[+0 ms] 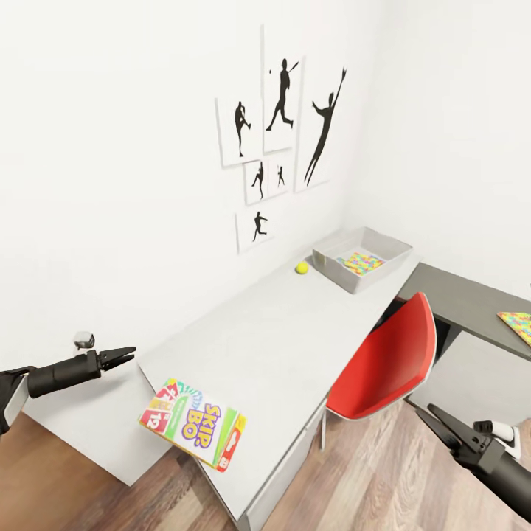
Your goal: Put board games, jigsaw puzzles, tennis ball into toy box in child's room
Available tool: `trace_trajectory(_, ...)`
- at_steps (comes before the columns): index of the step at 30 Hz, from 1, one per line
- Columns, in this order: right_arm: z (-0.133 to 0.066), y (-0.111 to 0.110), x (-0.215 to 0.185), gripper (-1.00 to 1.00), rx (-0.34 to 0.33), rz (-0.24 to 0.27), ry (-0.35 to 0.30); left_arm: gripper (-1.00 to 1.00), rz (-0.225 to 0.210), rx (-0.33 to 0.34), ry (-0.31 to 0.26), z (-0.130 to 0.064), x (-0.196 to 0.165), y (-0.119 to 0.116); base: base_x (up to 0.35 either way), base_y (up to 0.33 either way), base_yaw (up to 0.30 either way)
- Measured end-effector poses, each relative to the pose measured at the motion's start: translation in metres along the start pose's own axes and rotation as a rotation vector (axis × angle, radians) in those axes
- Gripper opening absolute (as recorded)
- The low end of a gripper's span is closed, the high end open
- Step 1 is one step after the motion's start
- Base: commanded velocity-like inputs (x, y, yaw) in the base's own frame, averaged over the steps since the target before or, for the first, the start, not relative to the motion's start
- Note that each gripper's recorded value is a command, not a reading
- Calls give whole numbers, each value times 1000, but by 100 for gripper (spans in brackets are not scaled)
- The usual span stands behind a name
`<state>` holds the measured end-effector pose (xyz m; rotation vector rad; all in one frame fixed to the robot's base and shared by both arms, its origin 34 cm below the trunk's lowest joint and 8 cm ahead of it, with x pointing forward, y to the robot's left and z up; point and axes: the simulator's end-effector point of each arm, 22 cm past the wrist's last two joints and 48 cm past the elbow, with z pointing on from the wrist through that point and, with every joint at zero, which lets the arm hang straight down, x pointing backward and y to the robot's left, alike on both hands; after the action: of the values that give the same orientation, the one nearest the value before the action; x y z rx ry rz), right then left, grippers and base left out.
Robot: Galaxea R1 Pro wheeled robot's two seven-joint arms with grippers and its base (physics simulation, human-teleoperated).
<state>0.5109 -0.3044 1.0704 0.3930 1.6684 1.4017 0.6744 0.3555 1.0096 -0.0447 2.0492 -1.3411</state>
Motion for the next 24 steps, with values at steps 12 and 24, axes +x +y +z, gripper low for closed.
trace_trajectory(12,3,-12,4,100,29,-24,15,100,-46,-3,6,2,1,5,0,0,-4)
trace_trajectory(24,5,-20,4,100,27,-23,21,100,-273,-33,19,-1,30,38,0,0,0)
